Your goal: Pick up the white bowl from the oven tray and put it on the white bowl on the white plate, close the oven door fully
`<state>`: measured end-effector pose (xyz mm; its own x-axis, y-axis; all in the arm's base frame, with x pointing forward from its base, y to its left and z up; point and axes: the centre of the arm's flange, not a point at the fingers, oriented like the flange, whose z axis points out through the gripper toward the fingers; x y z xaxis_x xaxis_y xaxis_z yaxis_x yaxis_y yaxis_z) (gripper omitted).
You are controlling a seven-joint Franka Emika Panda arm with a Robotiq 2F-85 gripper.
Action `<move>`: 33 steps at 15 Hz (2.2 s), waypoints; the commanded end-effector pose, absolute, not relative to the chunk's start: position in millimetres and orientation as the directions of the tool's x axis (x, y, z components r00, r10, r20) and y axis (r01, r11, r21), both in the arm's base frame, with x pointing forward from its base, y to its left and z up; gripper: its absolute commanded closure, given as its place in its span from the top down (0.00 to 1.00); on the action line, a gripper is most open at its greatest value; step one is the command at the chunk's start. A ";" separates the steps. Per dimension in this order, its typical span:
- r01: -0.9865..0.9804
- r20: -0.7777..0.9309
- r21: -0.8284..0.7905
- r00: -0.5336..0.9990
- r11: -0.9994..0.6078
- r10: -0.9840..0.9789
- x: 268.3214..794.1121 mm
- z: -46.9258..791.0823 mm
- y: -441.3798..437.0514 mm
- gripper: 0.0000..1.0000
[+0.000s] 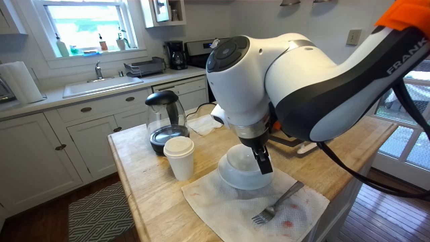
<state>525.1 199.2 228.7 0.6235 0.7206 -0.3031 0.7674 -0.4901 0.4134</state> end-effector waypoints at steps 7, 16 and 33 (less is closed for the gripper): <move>0.691 -0.379 0.522 0.714 -0.500 0.589 543.2 239.2 157.9 1.00; 0.535 -0.370 0.644 0.843 -0.547 0.389 548.3 216.9 132.0 1.00; 0.377 -0.291 0.803 0.924 -0.462 0.249 564.4 178.2 112.6 1.00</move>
<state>557.8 114.6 179.6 0.9179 0.2649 -0.2955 0.3931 -0.5058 0.7679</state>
